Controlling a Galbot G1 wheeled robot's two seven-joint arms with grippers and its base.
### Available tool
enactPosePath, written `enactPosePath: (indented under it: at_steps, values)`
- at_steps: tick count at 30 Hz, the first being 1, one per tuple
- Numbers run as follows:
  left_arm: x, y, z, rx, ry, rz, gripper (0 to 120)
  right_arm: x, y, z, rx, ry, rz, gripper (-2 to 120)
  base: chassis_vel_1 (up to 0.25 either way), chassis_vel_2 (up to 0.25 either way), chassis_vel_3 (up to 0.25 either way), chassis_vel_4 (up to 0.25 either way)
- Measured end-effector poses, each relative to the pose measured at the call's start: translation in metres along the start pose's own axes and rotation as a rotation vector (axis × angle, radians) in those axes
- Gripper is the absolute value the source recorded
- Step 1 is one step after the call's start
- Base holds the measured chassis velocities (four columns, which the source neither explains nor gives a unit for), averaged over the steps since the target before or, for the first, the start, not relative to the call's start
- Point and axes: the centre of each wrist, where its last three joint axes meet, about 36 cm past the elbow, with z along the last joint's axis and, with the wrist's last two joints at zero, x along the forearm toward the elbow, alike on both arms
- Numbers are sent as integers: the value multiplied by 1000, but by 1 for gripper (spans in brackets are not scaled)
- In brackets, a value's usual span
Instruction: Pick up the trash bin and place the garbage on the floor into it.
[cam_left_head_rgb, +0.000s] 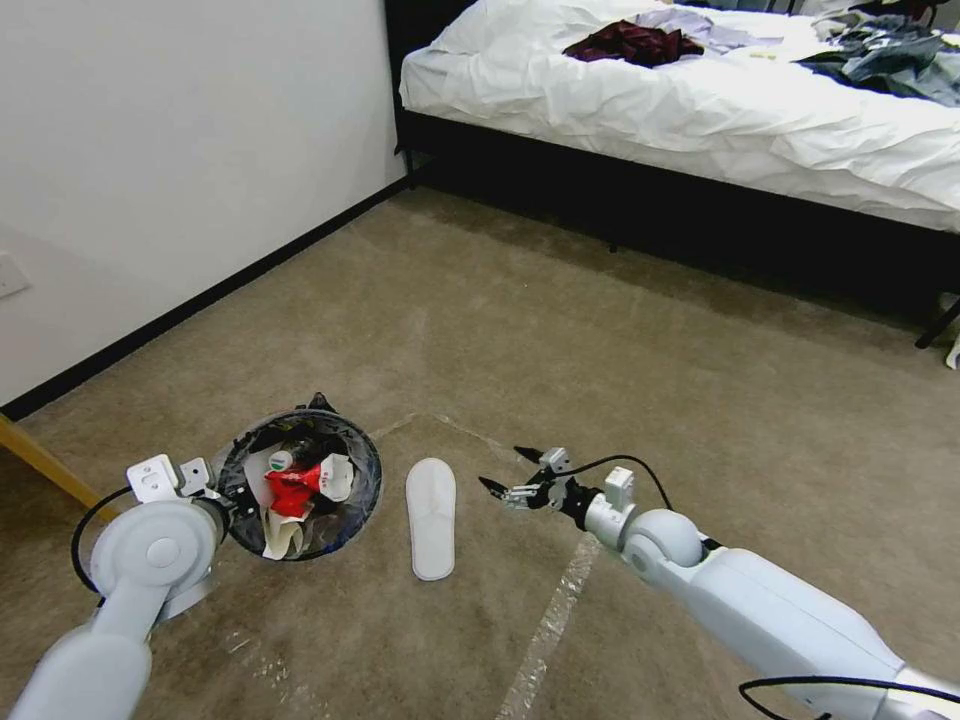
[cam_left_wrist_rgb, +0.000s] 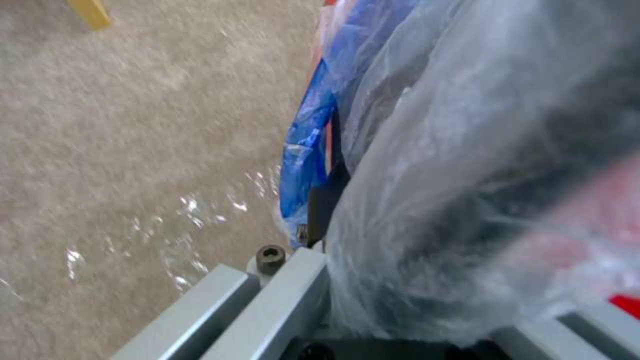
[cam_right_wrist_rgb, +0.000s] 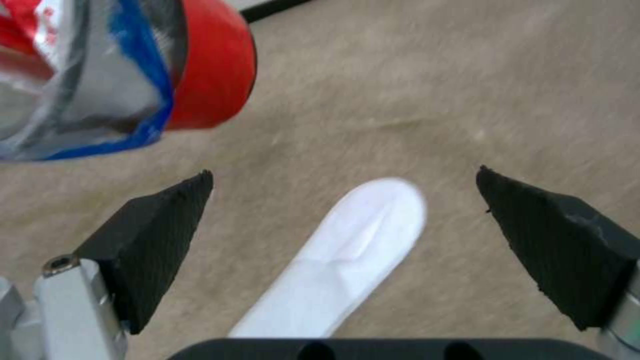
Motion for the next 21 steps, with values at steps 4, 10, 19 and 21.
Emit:
enactPosePath:
  at_steps: [4,10,19,21]
  values:
    - [-7,11,-5,3,-11,4,0,-11,11,5,-71,50,-10,100,0,0,0,0]
    - [-16,15,-9,14,-10,9,0,-24,21,17,-123,128,-10,100,0,0,0,0]
    - [-23,14,-3,13,2,21,0,-50,31,35,-273,152,68,100,0,0,0,0]
    - [-23,14,-1,14,5,22,0,-59,33,42,-306,154,82,100,0,0,0,0]
